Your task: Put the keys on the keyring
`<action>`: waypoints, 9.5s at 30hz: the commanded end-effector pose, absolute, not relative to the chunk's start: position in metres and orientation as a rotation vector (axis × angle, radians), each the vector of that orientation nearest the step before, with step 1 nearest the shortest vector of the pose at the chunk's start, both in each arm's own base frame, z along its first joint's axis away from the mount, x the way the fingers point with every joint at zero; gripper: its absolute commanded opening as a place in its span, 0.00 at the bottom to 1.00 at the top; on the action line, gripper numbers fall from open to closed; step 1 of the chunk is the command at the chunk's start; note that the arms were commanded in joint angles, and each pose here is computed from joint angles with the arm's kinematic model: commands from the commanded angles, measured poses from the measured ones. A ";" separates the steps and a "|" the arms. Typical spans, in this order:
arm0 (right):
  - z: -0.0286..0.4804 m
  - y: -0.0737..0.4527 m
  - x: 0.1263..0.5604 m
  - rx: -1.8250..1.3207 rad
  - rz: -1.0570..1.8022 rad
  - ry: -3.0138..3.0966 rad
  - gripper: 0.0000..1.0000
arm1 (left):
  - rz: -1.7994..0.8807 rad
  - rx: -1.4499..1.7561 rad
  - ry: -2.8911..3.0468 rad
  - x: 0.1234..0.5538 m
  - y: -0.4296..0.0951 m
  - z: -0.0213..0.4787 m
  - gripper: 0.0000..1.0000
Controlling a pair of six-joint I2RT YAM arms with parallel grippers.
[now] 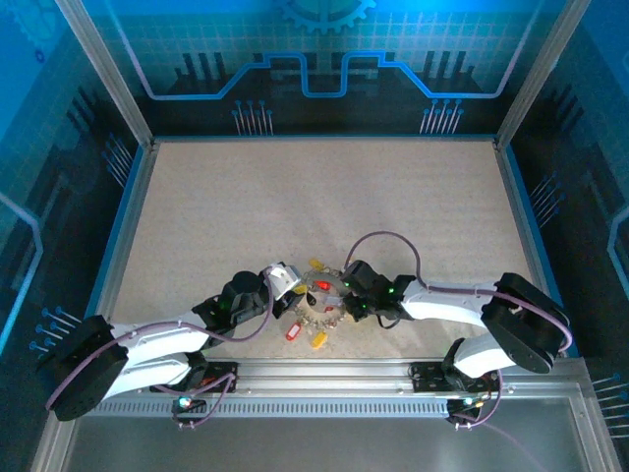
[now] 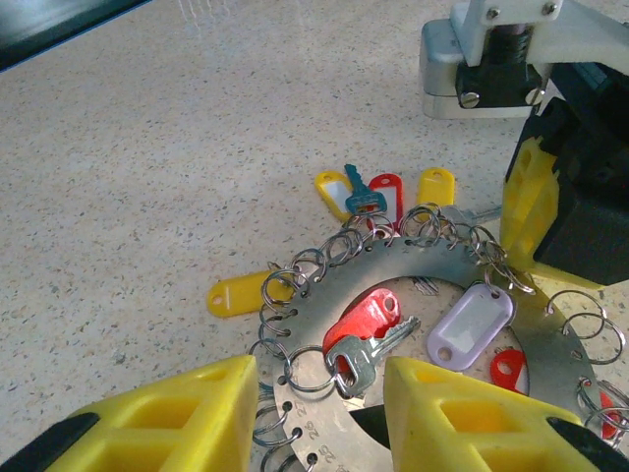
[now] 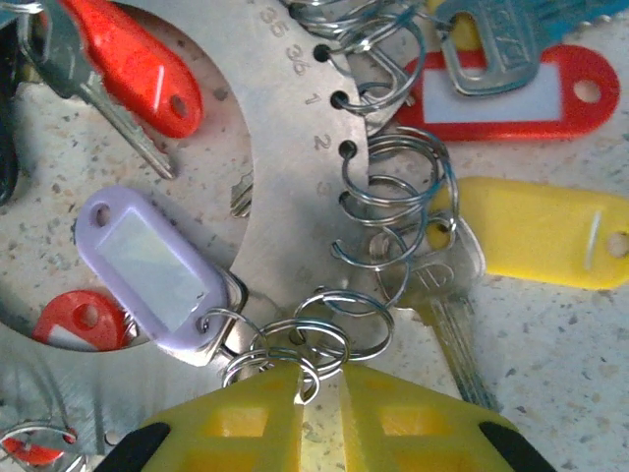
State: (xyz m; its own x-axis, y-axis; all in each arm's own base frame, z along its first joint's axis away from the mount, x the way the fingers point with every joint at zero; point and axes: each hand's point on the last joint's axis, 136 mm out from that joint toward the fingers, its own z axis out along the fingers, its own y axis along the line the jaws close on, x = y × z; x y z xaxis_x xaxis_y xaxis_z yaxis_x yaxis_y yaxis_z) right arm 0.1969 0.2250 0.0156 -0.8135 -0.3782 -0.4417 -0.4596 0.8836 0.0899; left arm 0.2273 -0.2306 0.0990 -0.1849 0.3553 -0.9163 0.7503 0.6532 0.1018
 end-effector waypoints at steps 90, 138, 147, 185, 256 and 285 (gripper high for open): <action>0.019 0.196 0.228 -0.458 0.525 2.843 0.32 | -0.504 0.963 1.749 0.231 -0.249 0.099 0.41; 0.024 0.218 0.209 -0.546 0.629 2.807 0.37 | -0.502 0.964 1.764 0.231 -0.249 0.091 0.41; 0.027 0.217 0.217 -0.560 0.614 2.758 0.40 | -0.506 0.964 1.773 0.231 -0.250 0.087 0.41; 0.024 0.234 0.215 -0.538 1.056 2.660 0.36 | -0.520 0.974 1.783 0.232 -0.253 0.081 0.41; 0.028 0.249 0.197 -0.740 1.177 2.542 0.30 | -0.602 1.000 1.700 0.234 -0.274 0.075 0.40; 0.022 0.263 0.192 -0.900 1.143 2.517 0.22 | -0.590 0.953 1.634 0.238 -0.273 0.081 0.40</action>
State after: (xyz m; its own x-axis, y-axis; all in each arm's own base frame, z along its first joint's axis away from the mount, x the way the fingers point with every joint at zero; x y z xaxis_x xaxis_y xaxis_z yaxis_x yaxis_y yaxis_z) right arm 0.2015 0.2618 0.0208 -0.7960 -0.4168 -0.4389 -0.6051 0.5289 0.5951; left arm 0.2354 -0.2757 0.0753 -0.1006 0.3059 -0.9467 0.8397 0.5365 0.0841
